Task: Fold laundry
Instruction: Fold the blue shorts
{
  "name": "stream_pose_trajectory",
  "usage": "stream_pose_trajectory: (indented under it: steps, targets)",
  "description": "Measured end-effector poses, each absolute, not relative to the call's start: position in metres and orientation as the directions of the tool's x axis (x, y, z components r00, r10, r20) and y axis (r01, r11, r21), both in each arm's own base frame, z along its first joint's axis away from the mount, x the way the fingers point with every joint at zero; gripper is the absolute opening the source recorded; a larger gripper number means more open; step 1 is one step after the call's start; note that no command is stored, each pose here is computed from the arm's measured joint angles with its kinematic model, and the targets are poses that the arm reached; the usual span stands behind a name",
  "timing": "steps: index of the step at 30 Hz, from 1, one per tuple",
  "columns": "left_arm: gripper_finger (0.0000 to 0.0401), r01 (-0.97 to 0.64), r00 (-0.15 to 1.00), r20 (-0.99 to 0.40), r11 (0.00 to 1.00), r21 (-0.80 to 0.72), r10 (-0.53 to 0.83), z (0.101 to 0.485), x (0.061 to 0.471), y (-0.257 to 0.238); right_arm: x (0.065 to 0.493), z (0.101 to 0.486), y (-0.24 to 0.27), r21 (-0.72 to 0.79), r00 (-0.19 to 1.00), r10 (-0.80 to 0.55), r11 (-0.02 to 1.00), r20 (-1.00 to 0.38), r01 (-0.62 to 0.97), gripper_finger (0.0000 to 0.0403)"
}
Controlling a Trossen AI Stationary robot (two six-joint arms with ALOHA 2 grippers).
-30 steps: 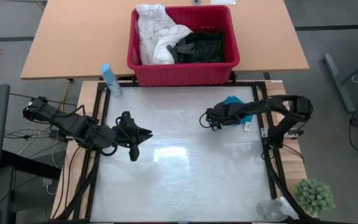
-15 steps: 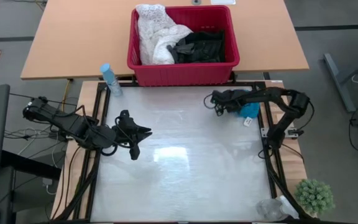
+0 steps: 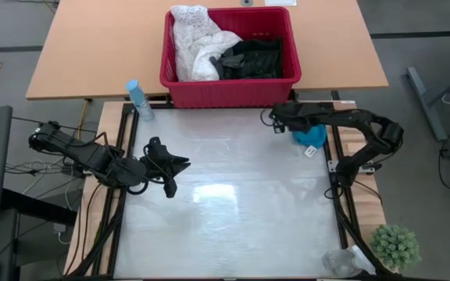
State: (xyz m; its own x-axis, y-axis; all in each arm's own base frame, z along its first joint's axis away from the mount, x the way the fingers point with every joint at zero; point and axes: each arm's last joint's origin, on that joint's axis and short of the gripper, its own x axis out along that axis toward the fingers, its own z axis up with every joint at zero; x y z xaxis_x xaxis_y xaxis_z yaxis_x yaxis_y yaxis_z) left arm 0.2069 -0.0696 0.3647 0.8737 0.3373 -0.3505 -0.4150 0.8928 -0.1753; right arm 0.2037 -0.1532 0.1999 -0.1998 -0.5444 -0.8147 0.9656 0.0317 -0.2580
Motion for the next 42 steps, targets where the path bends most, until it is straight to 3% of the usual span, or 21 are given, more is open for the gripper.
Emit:
stream_pose_trajectory:
  steps: [6, 15, 28, 37, 42]
  targets:
    - [0.0054, -0.416, 0.875, -0.352, 0.888, -0.195, 0.333, 0.365, 0.207, -0.070, 0.198, 0.197, -0.132, -0.367, -0.319, -0.545, -0.022, -0.775, 0.930, 0.0018]
    - [0.0054, -0.417, 0.875, -0.352, 0.888, -0.197, 0.333, 0.365, 0.207, -0.070, 0.173, 0.168, -0.113, -0.407, -0.454, -0.480, -0.204, -0.751, 0.890, 0.0017]
    - [0.0054, -0.415, 0.875, -0.352, 0.890, -0.190, 0.333, 0.365, 0.207, -0.070, 0.153, 0.125, -0.105, -0.325, -0.388, -0.361, -0.224, -0.848, 0.919, 0.0017]
    - [0.0054, -0.409, 0.875, -0.352, 0.897, -0.168, 0.332, 0.365, 0.207, -0.070, 0.179, 0.160, -0.101, -0.327, -0.350, -0.445, -0.130, -0.824, 0.936, 0.0019]
    - [0.0054, -0.412, 0.873, -0.356, 0.894, -0.177, 0.333, 0.364, 0.207, -0.070, 0.182, 0.169, -0.105, -0.319, -0.371, -0.524, -0.191, -0.767, 0.928, 0.0019]
